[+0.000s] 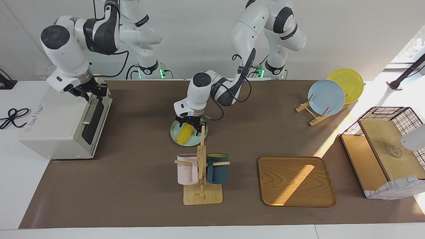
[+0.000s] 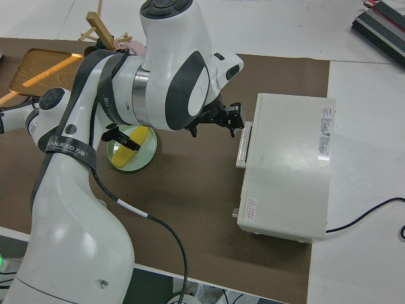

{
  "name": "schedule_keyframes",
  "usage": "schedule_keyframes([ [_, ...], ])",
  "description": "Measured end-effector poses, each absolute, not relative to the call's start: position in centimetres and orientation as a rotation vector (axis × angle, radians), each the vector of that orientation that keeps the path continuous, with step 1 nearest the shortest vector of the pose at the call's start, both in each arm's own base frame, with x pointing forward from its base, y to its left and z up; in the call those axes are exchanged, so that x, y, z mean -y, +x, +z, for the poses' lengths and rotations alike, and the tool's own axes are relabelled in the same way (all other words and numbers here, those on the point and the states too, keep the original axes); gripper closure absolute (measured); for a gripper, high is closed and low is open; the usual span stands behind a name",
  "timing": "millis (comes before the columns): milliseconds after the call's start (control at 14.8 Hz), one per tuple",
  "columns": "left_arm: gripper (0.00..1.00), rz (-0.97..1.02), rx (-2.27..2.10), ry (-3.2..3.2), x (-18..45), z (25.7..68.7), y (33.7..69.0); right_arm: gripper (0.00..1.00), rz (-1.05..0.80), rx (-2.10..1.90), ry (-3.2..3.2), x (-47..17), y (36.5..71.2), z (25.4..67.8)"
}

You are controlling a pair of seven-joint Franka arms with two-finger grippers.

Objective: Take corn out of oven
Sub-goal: 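Grasp the yellow corn with the left gripper while the right gripper withdraws, then carry the yellow corn to the wooden tray with the left gripper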

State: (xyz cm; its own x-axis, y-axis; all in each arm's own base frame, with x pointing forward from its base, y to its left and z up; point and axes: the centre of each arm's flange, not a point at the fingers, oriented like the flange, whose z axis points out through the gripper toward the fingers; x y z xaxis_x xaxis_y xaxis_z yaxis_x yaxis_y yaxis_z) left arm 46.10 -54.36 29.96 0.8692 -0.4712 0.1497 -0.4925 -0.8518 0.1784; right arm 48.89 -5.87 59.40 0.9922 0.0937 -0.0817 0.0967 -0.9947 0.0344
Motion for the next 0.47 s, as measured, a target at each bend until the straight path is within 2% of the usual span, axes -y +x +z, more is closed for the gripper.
schedule_keyframes([
  [67, 0.42, 0.148, 0.735, 2.833, 54.3, 30.0, 46.2, 0.00, -0.113, -0.161, 3.104, 5.3, 49.0, 60.1],
  [135, 0.45, 0.145, 0.728, 2.836, 54.2, 30.2, 46.3, 0.00, -0.112, -0.182, 3.104, 4.6, 49.2, 60.6],
  [472, 0.45, 0.127, 0.641, 2.856, 53.0, 33.3, 47.4, 0.00, -0.125, -0.230, 3.099, 3.0, 50.7, 60.4],
])
